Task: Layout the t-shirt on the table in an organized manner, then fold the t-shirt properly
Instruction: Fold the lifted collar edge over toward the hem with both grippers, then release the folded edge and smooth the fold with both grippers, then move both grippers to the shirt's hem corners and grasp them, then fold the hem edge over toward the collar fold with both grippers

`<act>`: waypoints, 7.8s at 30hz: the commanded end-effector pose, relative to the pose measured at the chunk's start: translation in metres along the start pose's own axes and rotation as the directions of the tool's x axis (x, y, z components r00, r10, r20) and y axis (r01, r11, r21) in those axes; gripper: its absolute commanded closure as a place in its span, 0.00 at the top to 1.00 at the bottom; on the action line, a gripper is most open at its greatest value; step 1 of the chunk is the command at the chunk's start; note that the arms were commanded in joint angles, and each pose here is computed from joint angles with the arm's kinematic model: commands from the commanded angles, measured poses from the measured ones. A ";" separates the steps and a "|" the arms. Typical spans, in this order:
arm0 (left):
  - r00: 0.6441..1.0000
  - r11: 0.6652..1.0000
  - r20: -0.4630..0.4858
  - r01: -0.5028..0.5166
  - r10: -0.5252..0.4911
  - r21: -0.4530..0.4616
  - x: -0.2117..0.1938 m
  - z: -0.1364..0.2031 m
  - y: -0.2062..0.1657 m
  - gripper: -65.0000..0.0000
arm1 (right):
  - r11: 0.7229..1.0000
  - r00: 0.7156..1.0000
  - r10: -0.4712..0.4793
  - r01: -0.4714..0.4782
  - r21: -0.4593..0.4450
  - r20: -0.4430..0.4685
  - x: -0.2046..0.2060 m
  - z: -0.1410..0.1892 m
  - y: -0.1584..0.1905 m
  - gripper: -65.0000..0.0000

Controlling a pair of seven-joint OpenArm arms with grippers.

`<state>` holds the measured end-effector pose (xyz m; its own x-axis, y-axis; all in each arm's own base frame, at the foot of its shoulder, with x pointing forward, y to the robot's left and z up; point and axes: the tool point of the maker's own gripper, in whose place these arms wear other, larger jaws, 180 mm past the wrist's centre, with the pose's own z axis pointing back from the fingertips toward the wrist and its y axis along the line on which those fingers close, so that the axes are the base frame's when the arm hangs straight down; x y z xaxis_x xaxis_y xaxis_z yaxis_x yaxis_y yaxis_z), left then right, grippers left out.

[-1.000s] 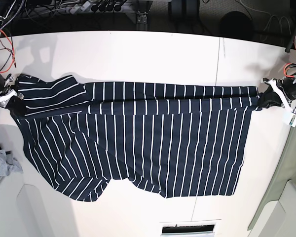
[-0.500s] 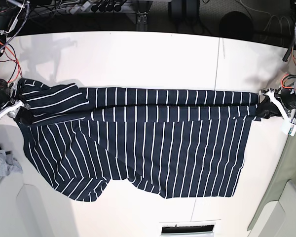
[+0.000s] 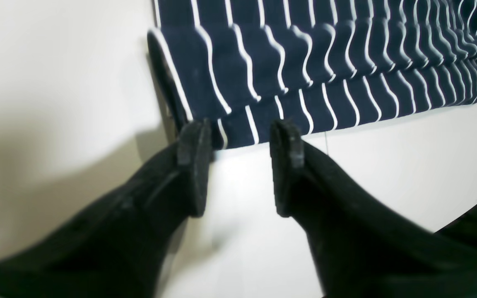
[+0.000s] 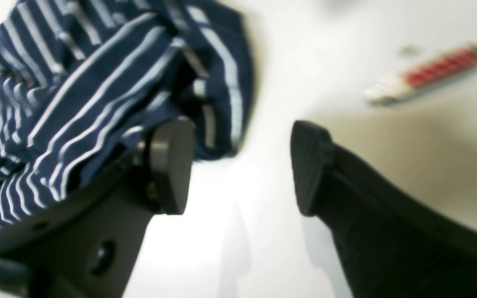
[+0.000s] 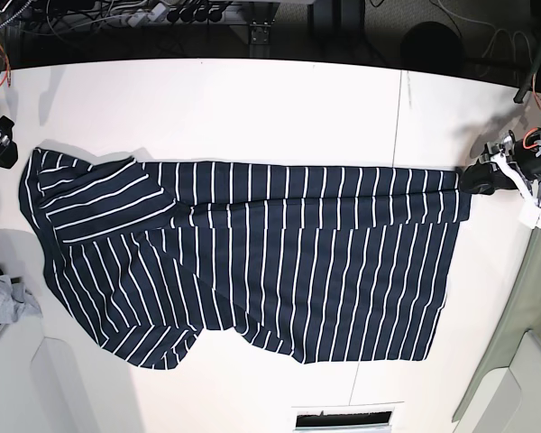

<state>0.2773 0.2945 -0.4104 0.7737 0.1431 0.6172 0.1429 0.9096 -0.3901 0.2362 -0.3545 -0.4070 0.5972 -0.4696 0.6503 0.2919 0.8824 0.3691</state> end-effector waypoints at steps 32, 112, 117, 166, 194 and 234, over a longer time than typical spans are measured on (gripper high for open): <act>0.995 0.971 0.104 -0.018 -0.007 0.238 0.015 -0.060 0.029 0.09 | 0.975 0.991 -0.125 0.131 0.179 -0.041 -0.026 -0.083 0.086 0.14; 0.942 0.950 0.126 0.305 -0.311 0.067 0.057 0.032 -0.025 0.52 | 0.971 0.979 0.181 -0.162 -0.179 0.098 0.115 -0.119 0.021 0.44; 0.945 0.955 0.147 0.282 -0.292 0.087 0.089 -0.009 -0.012 0.52 | 0.974 0.988 0.149 -0.140 -0.179 0.035 0.089 -0.126 0.014 0.44; 1.000 0.999 0.021 -0.012 0.013 -0.045 0.126 -0.059 -0.005 0.00 | 0.966 0.991 0.136 -0.133 0.222 0.002 0.098 -0.107 0.098 0.00; 0.922 0.932 -0.175 0.314 -0.344 -0.179 0.005 -0.013 -0.070 0.00 | 0.959 0.970 0.240 -0.244 0.142 0.043 0.035 -0.030 0.042 0.55; 0.919 0.926 -0.142 0.348 -0.368 -0.147 0.015 -0.010 -0.063 0.00 | 0.900 0.910 0.406 -0.382 0.211 -0.084 0.050 -0.147 0.137 0.00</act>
<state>0.2748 0.2288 -0.3988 0.7748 -0.2493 0.5809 0.4757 0.8352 -0.2760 0.3964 -0.2414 -0.4460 0.7793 -0.0554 0.6242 -0.1207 0.9642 0.2363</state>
